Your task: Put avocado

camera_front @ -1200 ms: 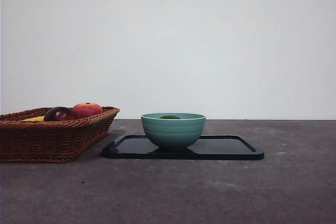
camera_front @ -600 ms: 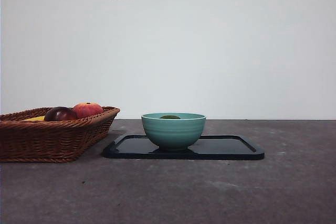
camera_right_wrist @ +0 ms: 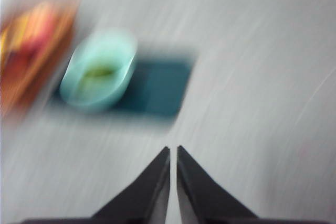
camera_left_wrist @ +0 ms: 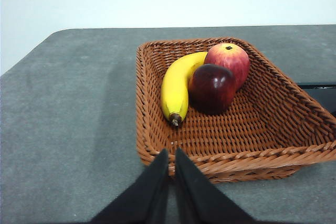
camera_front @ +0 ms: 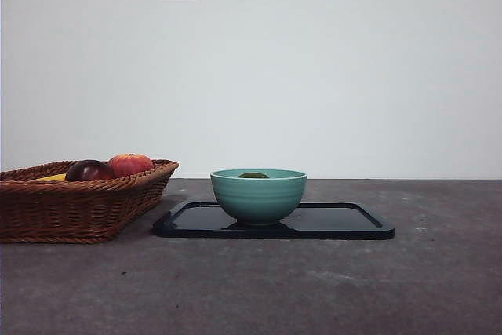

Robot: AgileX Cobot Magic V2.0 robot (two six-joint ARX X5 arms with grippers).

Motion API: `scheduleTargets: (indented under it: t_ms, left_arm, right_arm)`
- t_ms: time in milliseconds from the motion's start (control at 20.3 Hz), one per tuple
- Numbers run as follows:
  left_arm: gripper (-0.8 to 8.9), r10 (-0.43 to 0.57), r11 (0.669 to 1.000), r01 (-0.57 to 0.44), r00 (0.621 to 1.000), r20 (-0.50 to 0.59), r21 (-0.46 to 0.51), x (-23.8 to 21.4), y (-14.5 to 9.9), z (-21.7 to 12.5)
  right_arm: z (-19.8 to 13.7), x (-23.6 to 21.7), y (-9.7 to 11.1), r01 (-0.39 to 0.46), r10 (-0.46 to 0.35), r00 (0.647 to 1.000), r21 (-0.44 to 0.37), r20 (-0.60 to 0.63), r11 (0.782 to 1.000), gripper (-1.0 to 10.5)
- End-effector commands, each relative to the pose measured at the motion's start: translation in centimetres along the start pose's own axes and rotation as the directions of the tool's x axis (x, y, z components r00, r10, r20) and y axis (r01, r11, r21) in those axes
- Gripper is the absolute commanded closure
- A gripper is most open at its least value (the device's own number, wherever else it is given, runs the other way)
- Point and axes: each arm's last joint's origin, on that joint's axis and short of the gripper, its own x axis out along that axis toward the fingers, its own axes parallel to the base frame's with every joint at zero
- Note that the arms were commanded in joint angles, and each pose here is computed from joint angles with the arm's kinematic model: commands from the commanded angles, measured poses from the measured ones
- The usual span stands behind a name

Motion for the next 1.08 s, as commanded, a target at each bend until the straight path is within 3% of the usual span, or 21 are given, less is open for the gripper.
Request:
scheduleTargets:
  t_ms: [49, 246, 492, 788, 1083]
  left_arm:
    - [7.95, 0.004, 1.000, -0.004, 1.000, -0.026, 0.008, 0.2, 0.0, -0.7]
    - [7.95, 0.004, 1.000, -0.004, 1.000, -0.026, 0.008, 0.2, 0.0, -0.7]
    - [7.95, 0.004, 1.000, -0.004, 1.000, -0.026, 0.008, 0.2, 0.0, -0.7]
    - [7.95, 0.004, 1.000, -0.004, 1.000, -0.026, 0.008, 0.2, 0.0, -0.7]
    - [7.95, 0.004, 1.000, -0.004, 1.000, -0.026, 0.008, 0.2, 0.0, -0.7]
  right_arm:
    - [-1.2, 1.8, -1.2, 0.040, -0.032, 0.979, -0.035, 0.201, 0.999, 9.3]
    - [-4.8, 4.9, -4.0, 0.182, -0.152, 0.926, -0.056, 0.345, 0.982, 9.3]
    - [-7.8, 6.6, -6.1, 0.327, -0.275, 0.906, -0.123, 0.321, 0.937, 9.3]
    - [-9.3, 7.2, -6.7, 0.354, -0.302, 0.899, -0.118, 0.319, 0.928, 9.3]
    - [-10.4, 7.6, -6.9, 0.330, -0.273, 0.909, -0.143, 0.317, 0.933, 9.3]
